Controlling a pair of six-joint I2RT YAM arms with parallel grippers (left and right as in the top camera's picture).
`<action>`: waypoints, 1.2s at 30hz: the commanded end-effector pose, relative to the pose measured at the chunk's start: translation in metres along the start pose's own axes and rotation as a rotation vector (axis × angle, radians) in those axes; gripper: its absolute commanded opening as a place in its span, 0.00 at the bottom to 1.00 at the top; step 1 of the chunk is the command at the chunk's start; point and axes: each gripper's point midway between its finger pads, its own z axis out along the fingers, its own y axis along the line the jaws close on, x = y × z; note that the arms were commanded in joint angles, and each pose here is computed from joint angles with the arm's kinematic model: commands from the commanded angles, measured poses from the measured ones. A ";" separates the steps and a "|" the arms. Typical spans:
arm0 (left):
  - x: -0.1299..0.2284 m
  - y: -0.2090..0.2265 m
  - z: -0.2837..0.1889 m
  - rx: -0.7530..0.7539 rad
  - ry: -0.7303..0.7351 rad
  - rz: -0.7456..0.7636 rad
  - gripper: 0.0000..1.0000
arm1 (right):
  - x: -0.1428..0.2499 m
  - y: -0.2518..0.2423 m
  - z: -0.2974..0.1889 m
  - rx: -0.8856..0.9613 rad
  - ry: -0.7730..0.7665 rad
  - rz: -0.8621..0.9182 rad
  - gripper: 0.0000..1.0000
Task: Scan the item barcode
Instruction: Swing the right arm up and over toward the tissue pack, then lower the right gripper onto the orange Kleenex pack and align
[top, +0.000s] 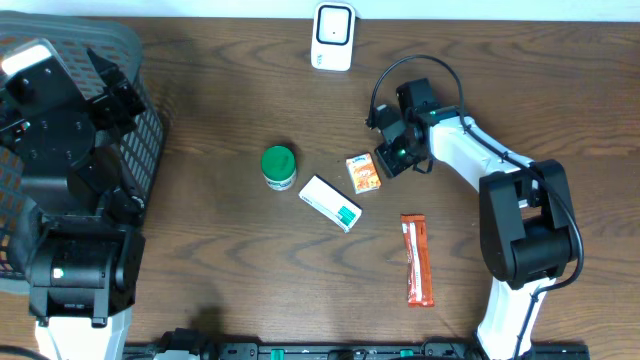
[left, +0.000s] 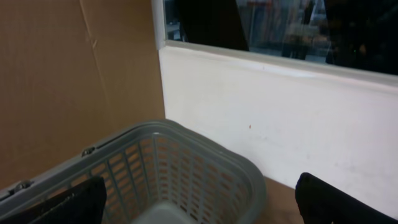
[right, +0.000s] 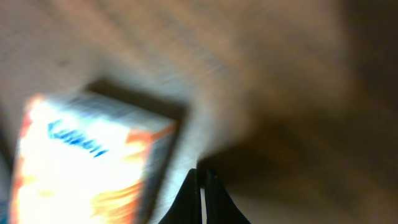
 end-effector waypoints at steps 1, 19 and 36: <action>0.000 0.004 0.000 -0.014 -0.006 -0.009 0.96 | 0.005 0.045 -0.004 -0.165 0.034 0.078 0.01; 0.007 0.004 0.000 -0.016 0.021 0.008 0.96 | -0.039 0.111 -0.035 -0.456 -0.046 0.428 0.01; 0.009 0.004 0.000 -0.017 0.031 0.015 0.96 | -0.036 0.098 -0.041 -0.268 -0.094 0.179 0.99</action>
